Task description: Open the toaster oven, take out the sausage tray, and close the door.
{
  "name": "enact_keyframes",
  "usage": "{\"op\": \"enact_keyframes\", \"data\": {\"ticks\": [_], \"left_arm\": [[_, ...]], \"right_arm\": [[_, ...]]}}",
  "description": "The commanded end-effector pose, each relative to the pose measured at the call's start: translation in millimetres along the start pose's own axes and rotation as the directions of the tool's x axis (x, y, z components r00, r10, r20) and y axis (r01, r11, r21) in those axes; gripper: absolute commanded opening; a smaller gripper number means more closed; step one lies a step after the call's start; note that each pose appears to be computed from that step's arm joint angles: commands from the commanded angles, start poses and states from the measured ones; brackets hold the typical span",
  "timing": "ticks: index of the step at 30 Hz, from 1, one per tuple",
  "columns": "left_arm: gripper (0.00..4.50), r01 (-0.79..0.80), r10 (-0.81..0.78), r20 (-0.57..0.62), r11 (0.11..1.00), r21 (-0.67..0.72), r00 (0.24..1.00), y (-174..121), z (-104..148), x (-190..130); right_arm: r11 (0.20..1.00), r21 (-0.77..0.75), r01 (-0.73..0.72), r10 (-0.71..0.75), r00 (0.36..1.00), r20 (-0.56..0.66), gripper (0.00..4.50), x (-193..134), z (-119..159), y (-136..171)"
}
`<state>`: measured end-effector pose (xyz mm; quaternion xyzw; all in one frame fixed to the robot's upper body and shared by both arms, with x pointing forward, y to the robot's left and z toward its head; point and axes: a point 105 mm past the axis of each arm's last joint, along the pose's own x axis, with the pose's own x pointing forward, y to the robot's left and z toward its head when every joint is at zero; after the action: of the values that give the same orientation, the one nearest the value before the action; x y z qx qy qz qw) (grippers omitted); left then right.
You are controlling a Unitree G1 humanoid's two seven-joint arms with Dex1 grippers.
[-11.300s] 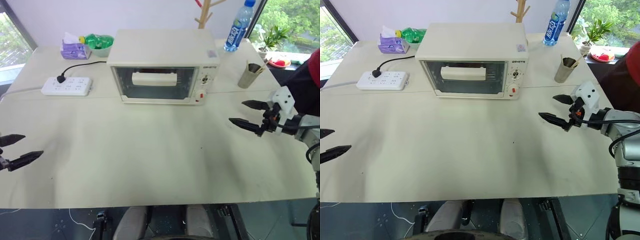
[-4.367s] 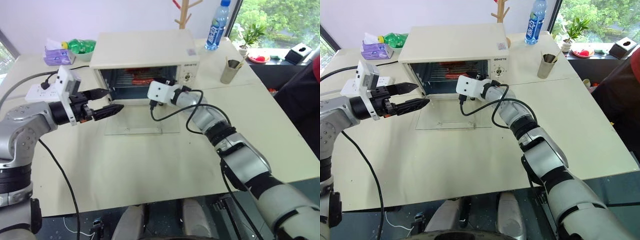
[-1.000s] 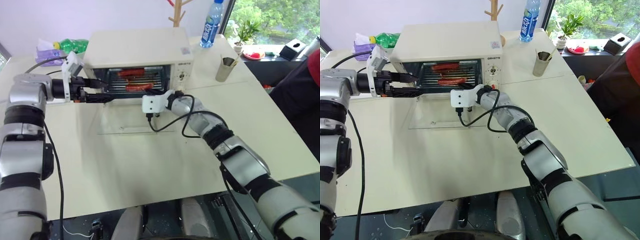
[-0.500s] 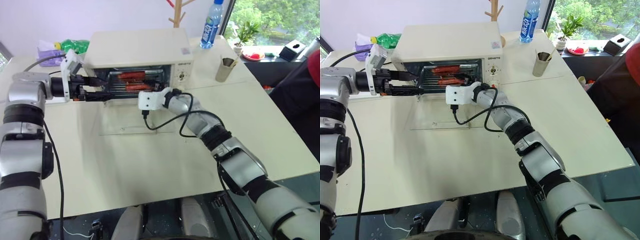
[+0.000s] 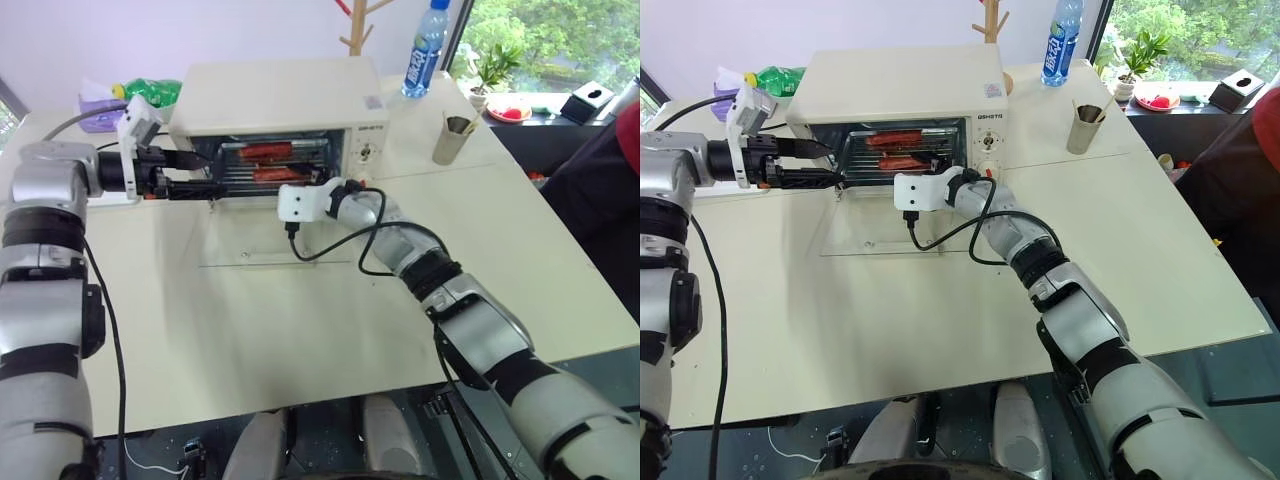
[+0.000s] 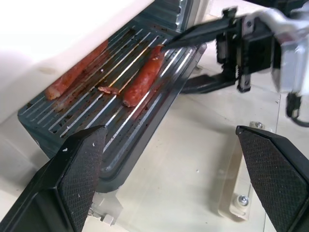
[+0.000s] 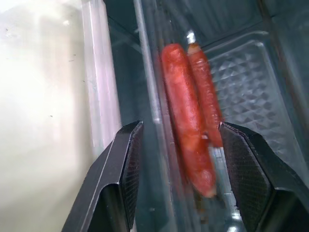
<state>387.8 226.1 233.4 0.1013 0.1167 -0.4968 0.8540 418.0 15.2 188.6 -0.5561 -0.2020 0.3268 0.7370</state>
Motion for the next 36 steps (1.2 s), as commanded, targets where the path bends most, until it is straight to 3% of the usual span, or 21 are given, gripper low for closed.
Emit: {"op": "enact_keyframes", "data": {"ticks": [1,20,36], "left_arm": [[4.5,-0.022,0.021,0.029,0.999,0.043,0.999,1.4,13.3,-9.0],[4.5,-0.017,0.015,0.039,0.999,0.051,0.999,0.8,18.1,-6.7],[4.5,-0.017,0.015,0.046,0.999,0.052,0.999,-0.8,18.1,-7.4]], "right_arm": [[0.999,0.001,0.037,-0.037,0.998,0.056,2.52,-4.7,16.3,-9.3],[0.999,0.03,-0.023,0.023,1.0,-0.012,2.52,13.1,1.8,11.9],[1.0,-0.023,-0.017,0.015,0.996,-0.084,2.52,25.9,-11.6,1.6]]}}
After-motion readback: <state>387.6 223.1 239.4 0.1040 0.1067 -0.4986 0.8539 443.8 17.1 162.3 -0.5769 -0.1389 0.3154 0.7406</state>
